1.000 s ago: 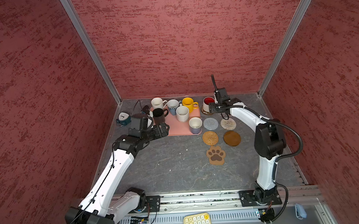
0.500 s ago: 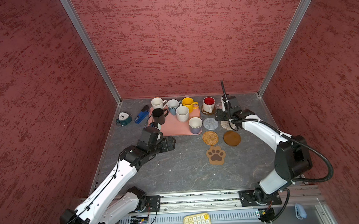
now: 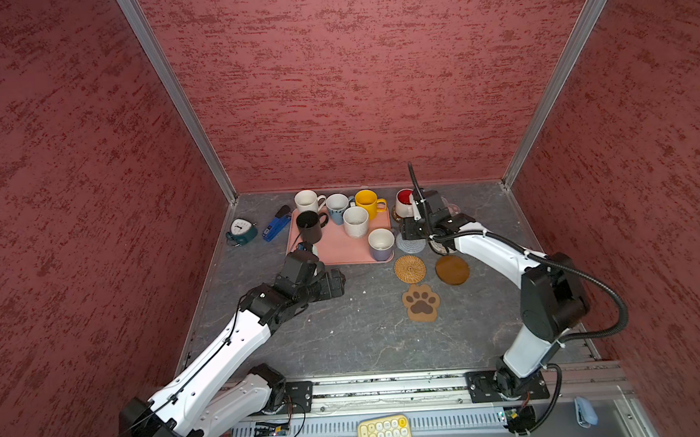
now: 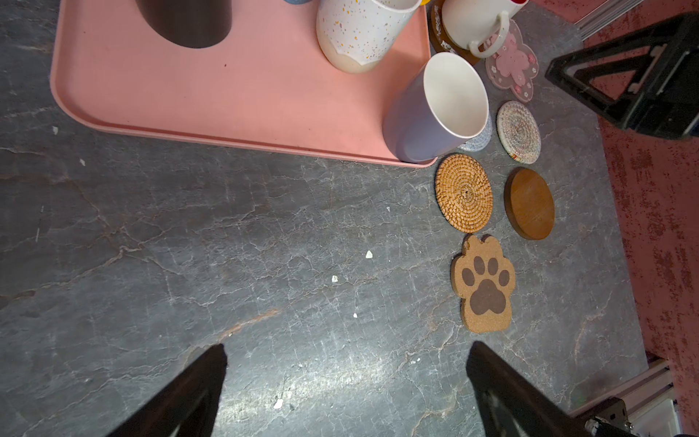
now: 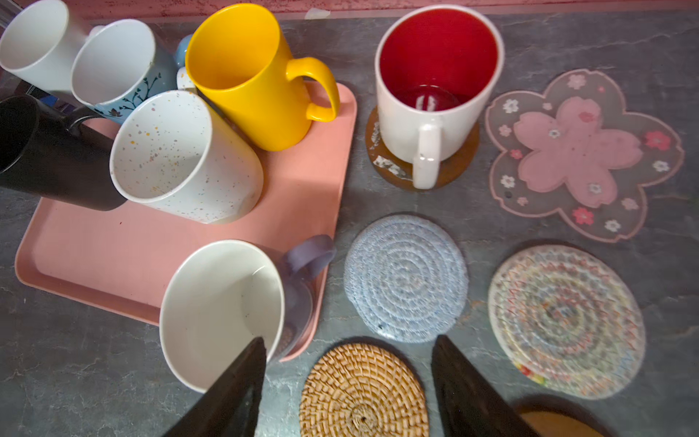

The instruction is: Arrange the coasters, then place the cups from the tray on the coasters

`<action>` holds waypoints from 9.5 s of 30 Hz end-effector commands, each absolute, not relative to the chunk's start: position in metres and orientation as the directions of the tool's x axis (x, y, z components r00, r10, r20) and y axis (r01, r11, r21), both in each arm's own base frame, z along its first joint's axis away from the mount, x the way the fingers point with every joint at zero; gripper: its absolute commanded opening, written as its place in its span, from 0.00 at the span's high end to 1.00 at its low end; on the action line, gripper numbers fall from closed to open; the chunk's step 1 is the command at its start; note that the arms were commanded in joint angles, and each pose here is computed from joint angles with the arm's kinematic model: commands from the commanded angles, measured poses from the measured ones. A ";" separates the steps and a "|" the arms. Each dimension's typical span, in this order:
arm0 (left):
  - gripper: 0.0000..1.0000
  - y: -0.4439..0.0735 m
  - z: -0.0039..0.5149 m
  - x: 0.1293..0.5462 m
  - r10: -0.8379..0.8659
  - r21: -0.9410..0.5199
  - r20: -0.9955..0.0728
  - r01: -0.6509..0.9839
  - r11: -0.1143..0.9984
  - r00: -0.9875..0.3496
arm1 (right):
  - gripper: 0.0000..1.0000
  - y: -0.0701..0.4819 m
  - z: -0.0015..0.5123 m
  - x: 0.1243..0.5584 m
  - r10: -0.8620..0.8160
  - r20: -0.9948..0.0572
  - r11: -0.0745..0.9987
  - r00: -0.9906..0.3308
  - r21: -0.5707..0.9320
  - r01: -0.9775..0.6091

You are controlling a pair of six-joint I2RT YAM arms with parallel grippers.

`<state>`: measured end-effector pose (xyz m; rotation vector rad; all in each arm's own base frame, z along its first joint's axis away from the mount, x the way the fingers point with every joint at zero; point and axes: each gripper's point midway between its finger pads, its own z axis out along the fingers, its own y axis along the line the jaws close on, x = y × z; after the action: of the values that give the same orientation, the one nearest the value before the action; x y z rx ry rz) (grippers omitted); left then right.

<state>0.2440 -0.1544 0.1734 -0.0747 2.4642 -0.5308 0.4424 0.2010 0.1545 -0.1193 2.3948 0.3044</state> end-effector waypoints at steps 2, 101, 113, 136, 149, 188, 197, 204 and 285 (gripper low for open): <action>0.00 -0.152 0.169 0.242 -0.171 -0.377 -0.559 0.065 0.924 -0.811 | 0.30 0.209 0.160 0.463 -0.002 -0.671 0.978 -0.741 0.152 -0.141; 0.00 -0.091 0.197 0.252 -0.299 -0.410 -0.596 -0.038 0.911 -0.745 | 0.29 0.251 0.126 0.355 -0.171 -0.574 0.939 -0.801 0.151 -0.309; 0.00 -0.087 0.177 0.253 -0.318 -0.425 -0.566 -0.061 0.903 -0.760 | 0.34 0.271 0.092 0.375 -0.220 -0.537 0.940 -0.814 0.106 -0.323; 0.00 -0.095 0.172 0.259 -0.318 -0.452 -0.545 -0.048 0.891 -0.775 | 0.64 0.286 0.078 0.404 -0.270 -0.516 0.939 -0.813 0.046 -0.341; 0.00 -0.097 0.201 0.239 -0.323 -0.475 -0.572 -0.016 0.880 -0.754 | 0.97 0.278 0.115 0.397 -0.250 -0.567 0.940 -0.785 0.052 -0.337; 0.00 -0.154 0.194 0.290 -0.179 -0.391 -0.580 0.079 0.917 -0.795 | 1.00 0.081 0.163 0.447 0.159 -0.647 0.986 -0.746 0.148 0.082; 0.00 -0.169 0.201 0.348 -0.157 -0.393 -0.562 0.095 0.915 -0.812 | 1.00 0.059 0.158 0.501 0.178 -0.641 0.984 -0.746 0.118 0.133; 0.00 -0.176 0.198 0.386 -0.142 -0.381 -0.553 0.098 0.919 -0.821 | 1.00 0.044 0.153 0.540 0.163 -0.644 0.986 -0.747 0.074 0.152; 0.00 -0.128 0.215 0.287 -0.208 -0.392 -0.636 0.078 0.917 -0.743 | 0.12 0.247 0.244 0.400 -0.034 -0.863 0.558 -0.505 0.403 -0.725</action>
<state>0.2914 -0.1320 0.2084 -0.0758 2.3739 -0.5109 0.4045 0.2380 0.2185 -0.4975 2.0902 0.9559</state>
